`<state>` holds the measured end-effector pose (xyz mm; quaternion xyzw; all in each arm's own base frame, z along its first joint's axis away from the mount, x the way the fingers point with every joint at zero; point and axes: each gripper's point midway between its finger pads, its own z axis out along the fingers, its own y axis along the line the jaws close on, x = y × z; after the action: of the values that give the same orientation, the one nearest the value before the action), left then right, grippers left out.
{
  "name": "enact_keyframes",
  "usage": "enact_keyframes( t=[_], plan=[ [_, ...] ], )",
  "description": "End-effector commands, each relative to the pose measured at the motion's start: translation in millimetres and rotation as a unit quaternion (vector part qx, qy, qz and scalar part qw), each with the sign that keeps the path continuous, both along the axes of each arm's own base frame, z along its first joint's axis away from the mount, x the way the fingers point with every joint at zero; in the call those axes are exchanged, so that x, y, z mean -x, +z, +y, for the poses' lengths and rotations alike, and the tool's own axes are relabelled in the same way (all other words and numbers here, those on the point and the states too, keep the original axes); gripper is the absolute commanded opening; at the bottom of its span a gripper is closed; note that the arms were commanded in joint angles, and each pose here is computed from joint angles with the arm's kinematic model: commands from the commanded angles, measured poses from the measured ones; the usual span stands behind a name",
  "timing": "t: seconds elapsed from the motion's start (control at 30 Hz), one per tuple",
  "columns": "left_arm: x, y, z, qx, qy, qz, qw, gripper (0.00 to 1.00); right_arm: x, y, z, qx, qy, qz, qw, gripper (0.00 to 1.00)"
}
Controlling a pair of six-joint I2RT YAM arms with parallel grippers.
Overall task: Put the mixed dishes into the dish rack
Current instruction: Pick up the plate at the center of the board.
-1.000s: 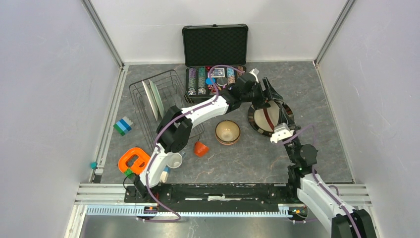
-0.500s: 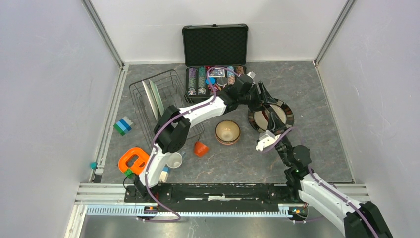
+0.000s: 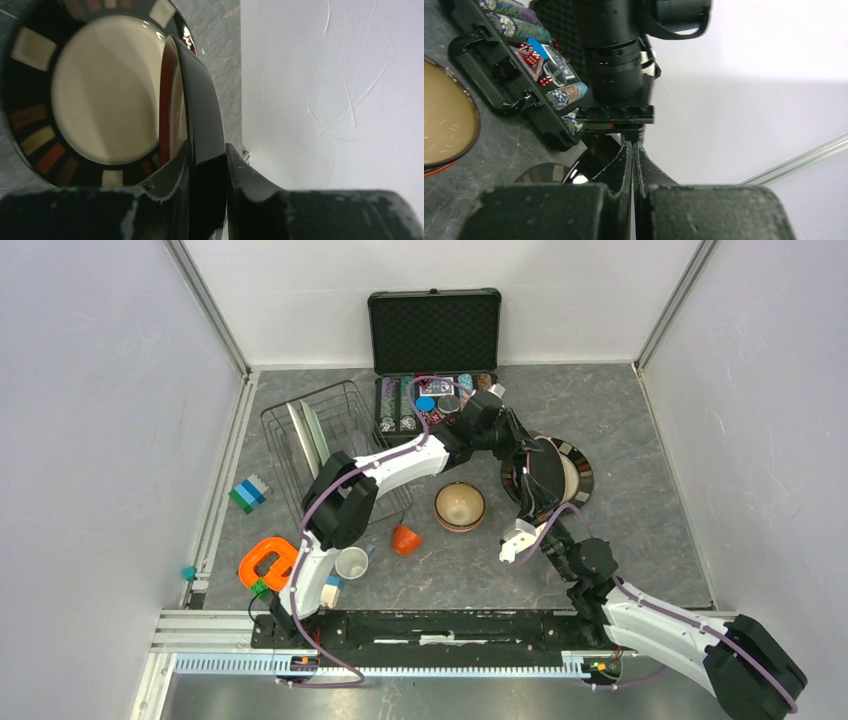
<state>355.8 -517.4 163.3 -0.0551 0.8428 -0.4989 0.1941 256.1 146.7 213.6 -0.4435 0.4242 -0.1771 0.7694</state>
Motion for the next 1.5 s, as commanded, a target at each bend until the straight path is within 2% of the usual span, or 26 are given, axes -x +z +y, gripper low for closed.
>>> enact_keyframes(
  t=[0.0,0.1,0.2,0.27,0.33,0.37,0.53,0.6,0.7,1.0,1.17,1.33,1.47],
  plan=[
    [-7,23,9,0.01,-0.005,-0.044,0.999,0.09,12,-20,-11,0.006,-0.011,-0.012,1.0,0.0],
    [-9,28,8,0.019,-0.006,-0.055,0.998,0.02,13,-21,-13,-0.008,-0.016,-0.009,1.0,0.0],
    [-9,27,8,0.016,-0.008,-0.058,0.998,0.02,12,-13,-22,-0.061,-0.03,-0.004,0.998,0.02],
    [-10,28,9,0.016,-0.011,-0.063,0.998,0.02,11,-5,-30,-0.117,-0.043,0.002,0.992,0.11],
    [-9,32,8,0.024,-0.019,-0.073,0.997,0.02,9,2,-42,-0.17,-0.066,0.007,0.983,0.3],
    [-9,34,7,0.024,-0.022,-0.079,0.996,0.02,7,5,-48,-0.193,-0.081,0.011,0.978,0.36],
    [-8,45,6,0.031,-0.036,-0.105,0.993,0.02,-8,-2,-58,-0.237,-0.138,0.065,0.959,0.51],
    [-7,48,6,0.032,-0.038,-0.111,0.993,0.02,-15,4,-68,-0.282,-0.175,0.078,0.94,0.61],
    [-5,51,5,0.036,-0.047,-0.118,0.991,0.02,-24,-3,-79,-0.319,-0.215,0.108,0.917,0.68],
    [-1,69,3,0.058,-0.066,-0.146,0.985,0.02,-56,-31,-106,-0.433,-0.262,0.23,0.832,0.73],
    [4,90,0,0.086,-0.081,-0.164,0.979,0.02,-65,-43,-108,-0.464,-0.252,0.283,0.801,0.73],
    [10,113,2,0.106,-0.093,-0.183,0.973,0.02,-65,-54,-126,-0.494,-0.291,0.305,0.761,0.74],
    [12,126,6,0.116,-0.097,-0.194,0.969,0.02,-61,-55,-140,-0.516,-0.312,0.294,0.741,0.74]
  ],
)
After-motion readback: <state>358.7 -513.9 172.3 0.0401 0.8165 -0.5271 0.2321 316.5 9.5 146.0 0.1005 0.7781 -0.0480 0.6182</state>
